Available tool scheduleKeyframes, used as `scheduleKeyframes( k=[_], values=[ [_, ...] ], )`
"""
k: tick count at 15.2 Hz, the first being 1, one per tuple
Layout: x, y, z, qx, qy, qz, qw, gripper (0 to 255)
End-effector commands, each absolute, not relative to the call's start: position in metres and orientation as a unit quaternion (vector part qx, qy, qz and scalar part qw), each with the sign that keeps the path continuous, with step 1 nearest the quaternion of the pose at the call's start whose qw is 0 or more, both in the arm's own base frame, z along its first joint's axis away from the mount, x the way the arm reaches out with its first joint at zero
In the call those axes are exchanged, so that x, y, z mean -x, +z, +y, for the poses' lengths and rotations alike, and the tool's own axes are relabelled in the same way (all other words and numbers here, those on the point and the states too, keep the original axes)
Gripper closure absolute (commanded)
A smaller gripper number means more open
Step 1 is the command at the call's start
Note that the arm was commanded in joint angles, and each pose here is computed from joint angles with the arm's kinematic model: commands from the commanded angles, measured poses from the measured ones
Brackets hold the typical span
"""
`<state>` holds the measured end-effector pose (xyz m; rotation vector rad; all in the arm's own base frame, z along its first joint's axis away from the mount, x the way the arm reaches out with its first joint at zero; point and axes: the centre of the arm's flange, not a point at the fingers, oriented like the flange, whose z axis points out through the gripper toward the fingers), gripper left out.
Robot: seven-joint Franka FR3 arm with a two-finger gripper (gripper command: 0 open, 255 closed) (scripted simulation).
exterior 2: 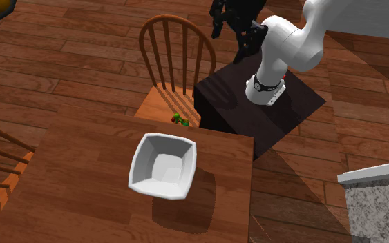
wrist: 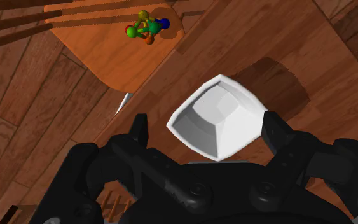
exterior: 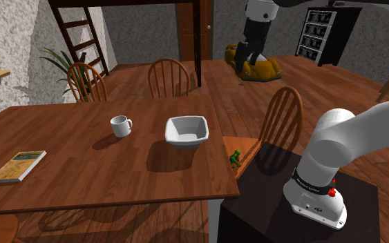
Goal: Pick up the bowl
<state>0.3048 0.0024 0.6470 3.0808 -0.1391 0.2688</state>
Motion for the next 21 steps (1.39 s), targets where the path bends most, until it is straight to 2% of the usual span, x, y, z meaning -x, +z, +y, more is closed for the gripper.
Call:
scheduleKeyframes(
  k=[1,21],
  values=[
    [-0.305,0.647,0.002,-0.995,0.087,-0.045,0.023,0],
    [-0.436,0.416,-0.032,-0.951,0.055,-0.293,-0.088,0]
  ],
)
